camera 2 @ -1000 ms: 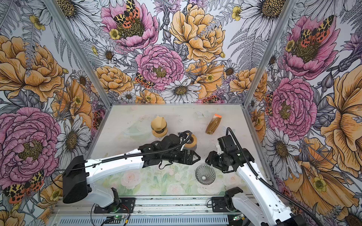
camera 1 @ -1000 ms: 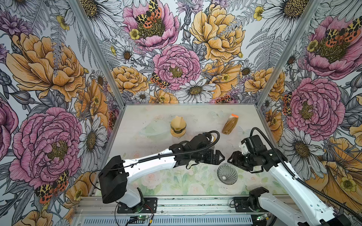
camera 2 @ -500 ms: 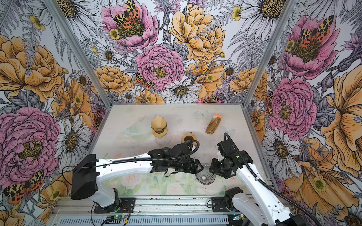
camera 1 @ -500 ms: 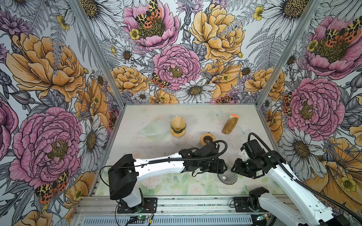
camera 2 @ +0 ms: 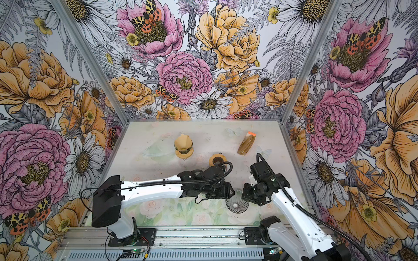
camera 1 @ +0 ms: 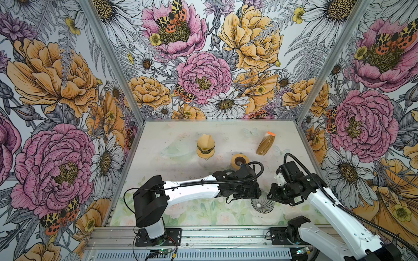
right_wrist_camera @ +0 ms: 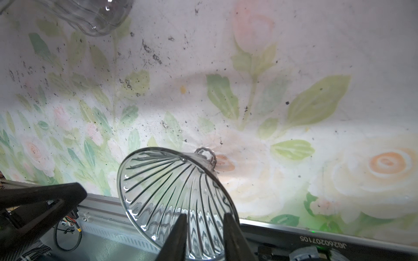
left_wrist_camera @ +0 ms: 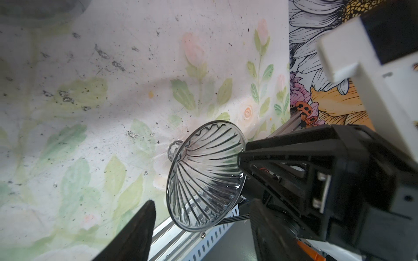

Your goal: Place the coffee filter in the dripper

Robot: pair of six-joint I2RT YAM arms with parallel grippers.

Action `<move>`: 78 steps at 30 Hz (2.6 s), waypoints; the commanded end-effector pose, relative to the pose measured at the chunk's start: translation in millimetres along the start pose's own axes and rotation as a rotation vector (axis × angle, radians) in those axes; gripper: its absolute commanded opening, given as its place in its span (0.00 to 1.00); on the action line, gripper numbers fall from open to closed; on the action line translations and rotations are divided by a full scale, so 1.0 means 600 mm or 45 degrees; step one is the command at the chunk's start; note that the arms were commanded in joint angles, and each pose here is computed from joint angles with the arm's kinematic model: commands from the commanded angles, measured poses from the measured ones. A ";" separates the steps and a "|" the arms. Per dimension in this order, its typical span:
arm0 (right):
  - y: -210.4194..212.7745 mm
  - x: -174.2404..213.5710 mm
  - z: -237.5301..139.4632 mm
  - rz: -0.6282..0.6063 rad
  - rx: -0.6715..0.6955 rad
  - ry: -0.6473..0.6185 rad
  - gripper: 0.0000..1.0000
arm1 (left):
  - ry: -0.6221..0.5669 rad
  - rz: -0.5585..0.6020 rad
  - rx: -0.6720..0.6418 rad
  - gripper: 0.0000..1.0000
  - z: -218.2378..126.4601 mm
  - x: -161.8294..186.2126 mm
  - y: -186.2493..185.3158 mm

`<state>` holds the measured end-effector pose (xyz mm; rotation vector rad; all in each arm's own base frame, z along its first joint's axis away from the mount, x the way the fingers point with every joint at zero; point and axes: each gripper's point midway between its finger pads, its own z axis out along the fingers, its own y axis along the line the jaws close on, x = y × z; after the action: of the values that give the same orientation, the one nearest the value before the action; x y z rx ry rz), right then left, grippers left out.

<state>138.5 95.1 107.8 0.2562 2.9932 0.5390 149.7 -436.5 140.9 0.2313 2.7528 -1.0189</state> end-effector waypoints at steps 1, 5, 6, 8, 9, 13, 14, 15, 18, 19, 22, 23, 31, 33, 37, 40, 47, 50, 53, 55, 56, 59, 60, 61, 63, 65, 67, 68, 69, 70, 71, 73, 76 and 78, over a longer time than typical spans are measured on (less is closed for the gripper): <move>0.004 -0.005 -0.007 -0.031 -0.019 -0.053 0.30 | 0.003 -0.006 -0.025 0.66 0.007 0.003 0.001; -0.001 -0.012 -0.014 -0.022 0.001 -0.103 0.31 | 0.049 0.012 -0.026 0.60 0.009 0.011 0.004; 0.000 -0.014 -0.016 -0.026 0.006 -0.108 0.31 | 0.057 0.008 -0.022 0.59 0.010 0.011 0.005; -0.003 -0.017 -0.018 -0.025 0.017 -0.125 0.32 | 0.079 0.021 -0.011 0.58 0.012 0.013 0.002; -0.005 -0.018 -0.019 -0.016 0.025 -0.133 0.32 | 0.089 0.020 -0.004 0.58 0.013 0.013 0.001; -0.012 -0.019 -0.022 0.008 0.046 -0.149 0.33 | 0.116 0.016 0.008 0.57 0.013 0.012 0.004; -0.011 -0.017 -0.020 0.009 0.044 -0.134 0.33 | 0.126 0.014 0.007 0.57 0.013 0.013 0.007; -0.010 -0.015 -0.018 0.012 0.041 -0.119 0.33 | 0.137 0.013 0.009 0.57 0.014 0.014 0.009; -0.012 -0.014 -0.015 0.019 0.049 -0.108 0.34 | 0.156 0.018 0.000 0.54 0.021 0.016 0.017; -0.014 -0.015 -0.016 0.018 0.054 -0.113 0.34 | 0.159 0.018 0.000 0.54 0.022 0.016 0.018; -0.015 -0.011 -0.010 0.031 0.060 -0.077 0.36 | 0.168 0.012 -0.003 0.53 0.026 0.016 0.019; -0.015 -0.010 -0.007 0.035 0.064 -0.066 0.37 | 0.173 0.011 -0.002 0.53 0.027 0.017 0.019; -0.013 -0.002 0.004 0.043 0.051 -0.006 0.39 | 0.229 -0.007 -0.001 0.50 0.043 0.029 0.017; -0.011 -0.003 0.002 0.038 0.045 -0.008 0.40 | 0.238 -0.014 0.000 0.48 0.046 0.029 0.016; -0.009 0.001 0.007 0.033 0.037 0.022 0.40 | 0.267 -0.037 -0.016 0.43 0.064 0.034 0.021; -0.008 0.000 0.008 0.029 0.031 0.020 0.39 | 0.267 -0.049 -0.023 0.40 0.066 0.035 0.023; -0.006 -0.001 0.010 0.030 0.021 0.020 0.40 | 0.276 -0.072 -0.045 0.36 0.071 0.040 0.034; -0.006 -0.003 0.009 0.027 0.021 0.008 0.40 | 0.266 -0.078 -0.043 0.32 0.069 0.037 0.031; -0.006 -0.007 0.006 0.029 0.025 -0.011 0.40 | 0.269 -0.082 -0.051 0.28 0.074 0.037 0.035; -0.003 -0.009 0.002 0.024 0.016 -0.027 0.41 | 0.275 -0.087 -0.059 0.27 0.079 0.038 0.038; -0.002 -0.010 -0.001 0.020 0.012 -0.037 0.41 | 0.272 -0.088 -0.063 0.27 0.078 0.038 0.038; 0.003 -0.014 -0.008 0.010 -0.005 -0.060 0.42 | 0.260 -0.085 -0.079 0.24 0.077 0.035 0.041; 0.004 -0.017 -0.011 0.005 -0.004 -0.071 0.43 | 0.255 -0.080 -0.086 0.24 0.075 0.033 0.042; 0.003 -0.019 -0.012 0.007 0.002 -0.077 0.43 | 0.251 -0.076 -0.091 0.23 0.074 0.033 0.042; 0.005 -0.024 -0.016 0.009 0.004 -0.093 0.44 | 0.243 -0.074 -0.092 0.21 0.071 0.029 0.043; 0.005 -0.031 -0.024 0.009 0.010 -0.129 0.44 | 0.247 -0.064 -0.095 0.19 0.070 0.027 0.042; 0.011 -0.038 -0.032 0.015 -0.008 -0.164 0.45 | 0.251 -0.056 -0.093 0.17 0.066 0.025 0.037; 0.015 -0.042 -0.035 0.013 -0.023 -0.176 0.45 | 0.241 -0.043 -0.089 0.17 0.063 0.023 0.034; 0.018 -0.046 -0.040 0.008 -0.026 -0.192 0.45 | 0.235 -0.041 -0.097 0.16 0.061 0.022 0.036; 0.018 -0.049 -0.043 0.006 -0.025 -0.208 0.45 | 0.233 -0.039 -0.098 0.14 0.060 0.021 0.038; 0.019 -0.053 -0.048 0.001 -0.025 -0.230 0.45 | 0.234 -0.031 -0.097 0.13 0.060 0.021 0.038; 0.022 -0.058 -0.056 0.009 -0.035 -0.254 0.46 | 0.236 -0.024 -0.104 0.12 0.060 0.021 0.042; 0.027 -0.065 -0.068 0.008 -0.050 -0.293 0.47 | 0.242 -0.008 -0.101 0.10 0.062 0.021 0.042; 0.031 -0.069 -0.076 0.008 -0.061 -0.318 0.48 | 0.231 -0.005 -0.092 0.09 0.059 0.015 0.039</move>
<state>163.7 91.4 141.5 0.2812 2.8237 0.5306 139.2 -438.6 88.0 0.3057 2.9990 -0.9280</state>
